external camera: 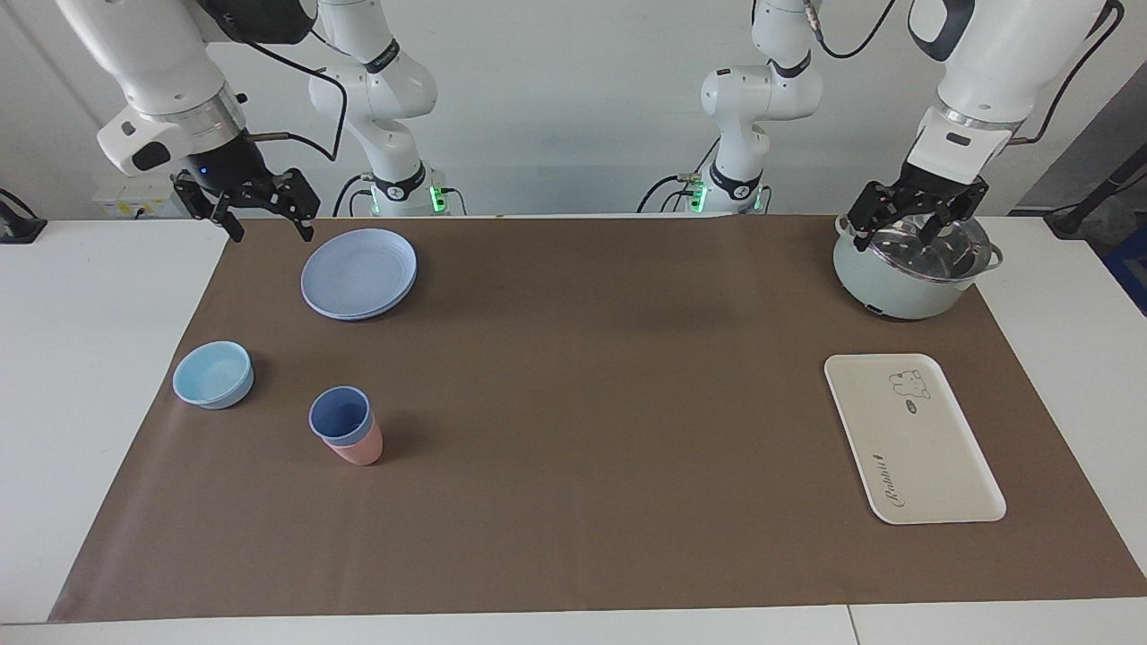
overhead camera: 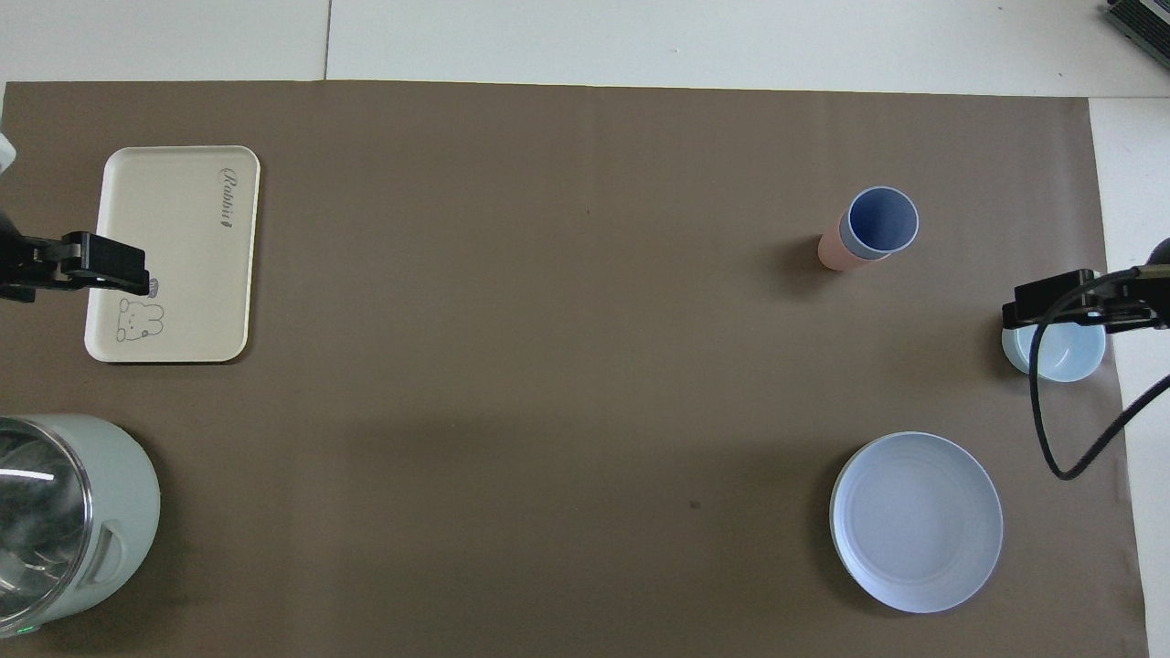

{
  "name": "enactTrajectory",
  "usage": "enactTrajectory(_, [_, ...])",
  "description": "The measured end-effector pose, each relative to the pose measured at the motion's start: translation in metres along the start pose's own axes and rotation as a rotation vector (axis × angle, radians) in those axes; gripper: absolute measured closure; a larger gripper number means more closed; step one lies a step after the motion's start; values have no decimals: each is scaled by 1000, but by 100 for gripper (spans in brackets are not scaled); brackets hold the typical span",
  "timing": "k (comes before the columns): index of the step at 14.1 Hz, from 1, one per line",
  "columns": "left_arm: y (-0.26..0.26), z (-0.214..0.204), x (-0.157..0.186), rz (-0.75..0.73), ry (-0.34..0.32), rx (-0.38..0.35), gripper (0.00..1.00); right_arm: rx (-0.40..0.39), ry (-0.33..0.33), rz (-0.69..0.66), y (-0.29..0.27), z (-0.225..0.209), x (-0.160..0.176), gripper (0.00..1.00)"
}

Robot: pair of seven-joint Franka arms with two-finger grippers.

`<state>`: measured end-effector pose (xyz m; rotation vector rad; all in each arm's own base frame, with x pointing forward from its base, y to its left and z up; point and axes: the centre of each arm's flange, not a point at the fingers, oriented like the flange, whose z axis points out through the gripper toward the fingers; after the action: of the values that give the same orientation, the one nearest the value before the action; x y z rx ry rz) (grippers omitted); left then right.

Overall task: Place cup on tray
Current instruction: 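Move the right gripper toward the blue cup nested in the pink cup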

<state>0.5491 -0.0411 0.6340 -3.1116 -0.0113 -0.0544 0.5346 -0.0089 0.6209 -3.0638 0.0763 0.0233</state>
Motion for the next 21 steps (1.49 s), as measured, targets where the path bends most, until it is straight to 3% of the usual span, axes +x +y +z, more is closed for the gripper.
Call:
enactTrajectory(4, [0,0,0,0,0,0,0,16,122,-168,10,11,12,0])
enactTrajectory(9, [0,0,0,0,0,0,0,55,257,-427,37,59,35,0])
enactTrajectory(13, [0,0,0,0,0,0,0,141,355,-642,99,107,54,0])
enactTrajectory(16, [0,0,0,0,0,0,0,216,464,-755,127,151,69,0])
enactTrajectory(21, [0,0,0,0,0,0,0,335,568,-812,141,218,79,0])
